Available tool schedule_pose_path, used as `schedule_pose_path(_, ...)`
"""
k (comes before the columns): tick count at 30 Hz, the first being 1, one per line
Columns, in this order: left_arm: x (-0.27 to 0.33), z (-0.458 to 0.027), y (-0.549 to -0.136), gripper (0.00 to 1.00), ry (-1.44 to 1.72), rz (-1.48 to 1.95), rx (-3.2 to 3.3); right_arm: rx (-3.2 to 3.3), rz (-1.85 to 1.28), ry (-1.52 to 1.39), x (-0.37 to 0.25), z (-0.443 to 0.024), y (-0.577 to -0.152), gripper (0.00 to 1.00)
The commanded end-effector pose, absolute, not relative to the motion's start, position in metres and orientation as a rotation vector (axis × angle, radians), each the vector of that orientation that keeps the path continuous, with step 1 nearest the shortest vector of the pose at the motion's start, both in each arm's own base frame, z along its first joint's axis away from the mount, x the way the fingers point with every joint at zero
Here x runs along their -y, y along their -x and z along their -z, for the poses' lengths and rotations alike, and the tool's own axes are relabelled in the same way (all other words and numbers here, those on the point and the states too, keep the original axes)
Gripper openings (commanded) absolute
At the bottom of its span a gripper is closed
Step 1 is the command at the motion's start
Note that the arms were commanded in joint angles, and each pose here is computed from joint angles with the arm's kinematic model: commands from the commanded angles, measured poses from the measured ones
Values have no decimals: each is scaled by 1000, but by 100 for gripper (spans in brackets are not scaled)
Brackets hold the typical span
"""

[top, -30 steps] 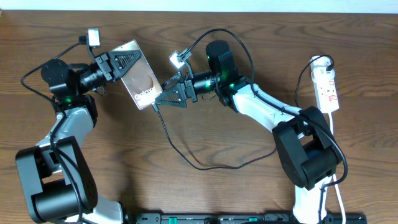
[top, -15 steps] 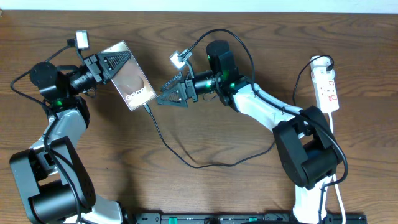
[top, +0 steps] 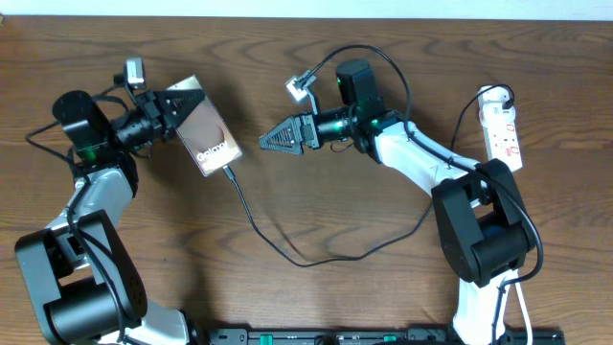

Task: Plug charger to phone and switch on socket
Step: 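Open the right gripper and withdraw it from the plugged phone, then lower the phone with the left gripper onto the table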

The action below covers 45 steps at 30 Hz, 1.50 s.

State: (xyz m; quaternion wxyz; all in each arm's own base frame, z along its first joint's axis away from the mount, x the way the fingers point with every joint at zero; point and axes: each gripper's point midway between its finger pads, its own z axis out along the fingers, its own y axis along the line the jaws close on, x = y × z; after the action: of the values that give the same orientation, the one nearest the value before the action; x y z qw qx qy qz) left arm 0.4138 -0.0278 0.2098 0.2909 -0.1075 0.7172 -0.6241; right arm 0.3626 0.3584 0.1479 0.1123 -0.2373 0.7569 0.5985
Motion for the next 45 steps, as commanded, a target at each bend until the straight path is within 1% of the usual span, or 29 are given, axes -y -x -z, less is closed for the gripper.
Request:
schedule_pose_path(1, 26, -203, -414, 7, 229, 1596, -1916, -2259, -1596, 672, -352, -137, -376, 99)
schedule_pose_path(5, 24, -189, -414, 7, 275, 1571, -1952, -2388, -1438, 625, -340, -111, -379, 99)
schedule_pose_path(9, 21, -169, -413, 7, 353, 1524, -2007, -2482, -1281, 616, -328, -102, -384, 99)
schedule_pose_path(13, 18, -136, -410, 7, 471, 1415, -2116, -2563, -1037, 620, -313, -112, -391, 99)
schedule_pose_path(16, 19, -108, -405, 7, 571, 1307, -2223, -2578, -933, 616, -311, -123, -395, 99)
schedule_pose_path(23, 27, -70, -390, 7, 639, 1108, -2409, -2587, -884, 631, -315, -125, -392, 99)
schedule_pose_path(31, 29, -46, -375, 7, 712, 958, -2536, -2598, -868, 629, -315, -123, -391, 99)
schedule_pose_path(36, 31, -31, -364, 7, 770, 960, -2600, -2599, -861, 628, -314, -123, -392, 99)
schedule_pose_path(42, 34, 4, -352, 7, 850, 985, -2686, -2600, -861, 628, -314, -123, -391, 99)
schedule_pose_path(45, 35, 7, -351, 7, 858, 986, -2693, -2600, -861, 628, -314, -123, -391, 99)
